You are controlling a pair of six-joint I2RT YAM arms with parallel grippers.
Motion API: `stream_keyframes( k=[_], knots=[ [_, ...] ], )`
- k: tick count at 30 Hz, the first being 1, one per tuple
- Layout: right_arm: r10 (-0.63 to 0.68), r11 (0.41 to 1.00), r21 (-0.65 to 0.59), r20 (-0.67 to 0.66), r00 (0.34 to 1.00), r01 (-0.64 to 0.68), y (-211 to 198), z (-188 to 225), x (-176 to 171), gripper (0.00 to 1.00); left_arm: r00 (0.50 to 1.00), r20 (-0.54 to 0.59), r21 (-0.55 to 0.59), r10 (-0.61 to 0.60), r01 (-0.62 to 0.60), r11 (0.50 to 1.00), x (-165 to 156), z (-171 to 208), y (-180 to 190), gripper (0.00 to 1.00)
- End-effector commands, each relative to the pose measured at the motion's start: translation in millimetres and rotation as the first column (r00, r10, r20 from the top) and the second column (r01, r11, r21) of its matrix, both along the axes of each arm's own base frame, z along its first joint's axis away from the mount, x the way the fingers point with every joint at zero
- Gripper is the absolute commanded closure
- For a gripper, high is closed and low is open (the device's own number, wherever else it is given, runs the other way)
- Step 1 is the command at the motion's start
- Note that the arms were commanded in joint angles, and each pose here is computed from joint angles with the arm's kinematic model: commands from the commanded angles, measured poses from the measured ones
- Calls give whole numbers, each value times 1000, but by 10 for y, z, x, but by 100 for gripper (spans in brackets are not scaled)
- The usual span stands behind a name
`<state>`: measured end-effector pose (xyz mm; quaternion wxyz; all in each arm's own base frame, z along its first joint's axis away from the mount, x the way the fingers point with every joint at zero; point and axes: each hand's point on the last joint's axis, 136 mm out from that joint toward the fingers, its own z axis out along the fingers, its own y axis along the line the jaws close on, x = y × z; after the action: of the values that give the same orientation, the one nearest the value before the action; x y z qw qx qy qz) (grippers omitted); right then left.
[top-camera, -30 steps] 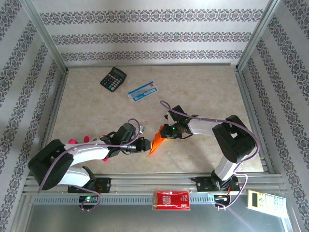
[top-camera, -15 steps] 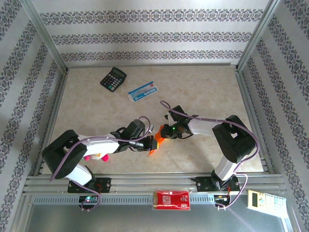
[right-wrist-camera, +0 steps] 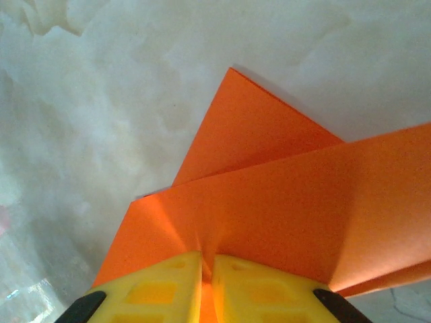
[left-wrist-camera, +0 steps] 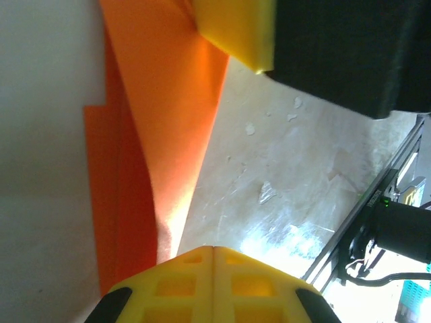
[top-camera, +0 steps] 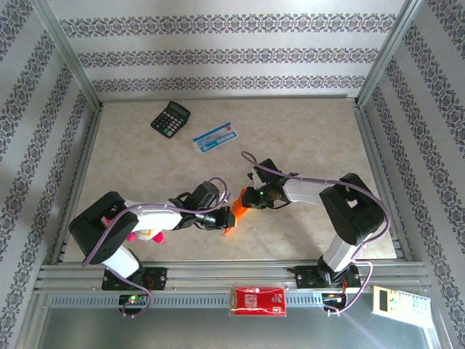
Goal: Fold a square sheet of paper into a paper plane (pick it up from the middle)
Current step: Fold the wing for the fifth time at the center of the table.
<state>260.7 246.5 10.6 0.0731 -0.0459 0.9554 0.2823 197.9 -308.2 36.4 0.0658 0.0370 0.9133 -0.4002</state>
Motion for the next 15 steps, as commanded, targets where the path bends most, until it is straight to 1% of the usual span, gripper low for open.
stream_keyframes(
  k=[1,6,15],
  knots=[
    [-41,989,-144,-73,996,30,-313,-339,-171,80,1000,-29,3,11,-11,1000,-9,-102,43,100],
    [-42,989,-144,-73,996,31,-316,-341,-165,80,999,-40,-1,10,-10,1000,-14,-141,34,100],
    [-41,989,-144,-78,996,29,-316,-358,-177,80,999,-47,23,20,-19,1000,-17,-206,103,100]
  ],
)
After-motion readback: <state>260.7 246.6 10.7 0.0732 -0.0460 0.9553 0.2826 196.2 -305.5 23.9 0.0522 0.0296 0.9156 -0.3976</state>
